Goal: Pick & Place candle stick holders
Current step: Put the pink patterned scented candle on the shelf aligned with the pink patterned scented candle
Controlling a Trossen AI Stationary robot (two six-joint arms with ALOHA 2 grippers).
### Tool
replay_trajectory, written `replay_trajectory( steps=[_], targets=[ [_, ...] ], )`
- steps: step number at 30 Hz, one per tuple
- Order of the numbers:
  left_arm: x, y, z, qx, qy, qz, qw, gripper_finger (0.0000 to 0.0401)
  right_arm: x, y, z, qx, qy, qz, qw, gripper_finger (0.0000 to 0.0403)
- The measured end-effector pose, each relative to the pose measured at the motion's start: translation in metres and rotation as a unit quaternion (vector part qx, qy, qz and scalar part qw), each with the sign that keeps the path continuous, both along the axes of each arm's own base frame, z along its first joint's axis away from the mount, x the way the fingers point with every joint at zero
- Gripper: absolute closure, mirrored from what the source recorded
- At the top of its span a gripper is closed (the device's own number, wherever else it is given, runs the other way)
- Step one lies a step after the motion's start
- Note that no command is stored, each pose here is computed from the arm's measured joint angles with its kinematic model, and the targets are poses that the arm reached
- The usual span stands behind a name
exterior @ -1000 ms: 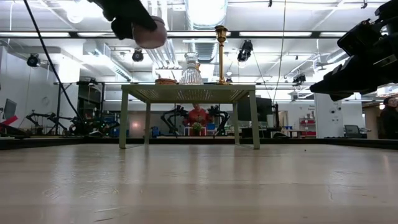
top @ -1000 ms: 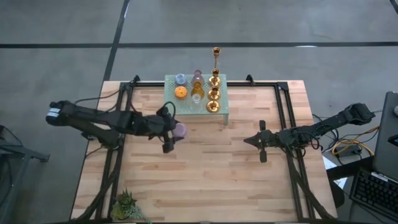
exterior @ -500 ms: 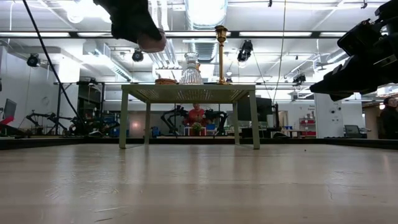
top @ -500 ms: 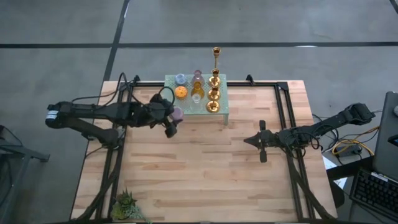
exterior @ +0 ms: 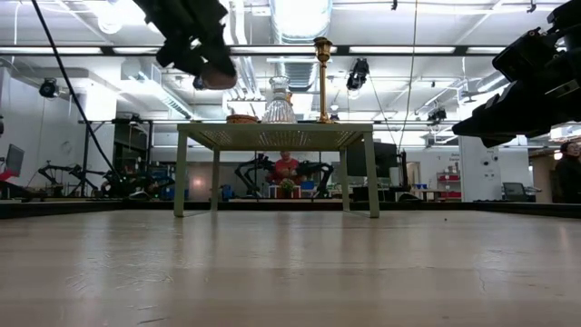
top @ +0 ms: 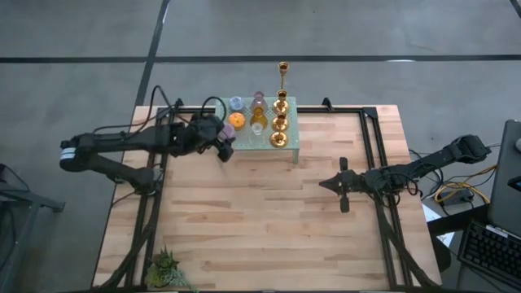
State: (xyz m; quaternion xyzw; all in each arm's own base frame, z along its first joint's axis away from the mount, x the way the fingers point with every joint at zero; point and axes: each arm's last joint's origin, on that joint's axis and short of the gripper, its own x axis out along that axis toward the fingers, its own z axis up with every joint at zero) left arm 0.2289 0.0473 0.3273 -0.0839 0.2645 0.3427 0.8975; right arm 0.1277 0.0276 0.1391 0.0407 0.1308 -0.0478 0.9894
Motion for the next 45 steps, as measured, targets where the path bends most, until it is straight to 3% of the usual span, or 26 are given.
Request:
replay_trajectory(
  steps=[10, 22, 32, 45],
  targets=[
    [0.018, 0.012, -0.022, -0.026, 0.037, 0.000, 0.999, 0.0091, 0.000, 0.000, 0.000, 0.000, 0.000, 0.000, 1.000, 0.0394],
    [0.041, 0.022, -0.045, -0.019, 0.069, 0.007, 0.997, 0.0091, 0.000, 0.000, 0.000, 0.000, 0.000, 0.000, 1.000, 0.0394],
    [0.044, 0.025, -0.042, 0.013, 0.061, 0.016, 0.998, 0.0075, 0.000, 0.000, 0.000, 0.000, 0.000, 0.000, 1.000, 0.0394],
    [0.043, 0.024, -0.048, 0.008, 0.059, 0.022, 0.998, 0.0075, 0.000, 0.000, 0.000, 0.000, 0.000, 0.000, 1.000, 0.0394]
  ],
)
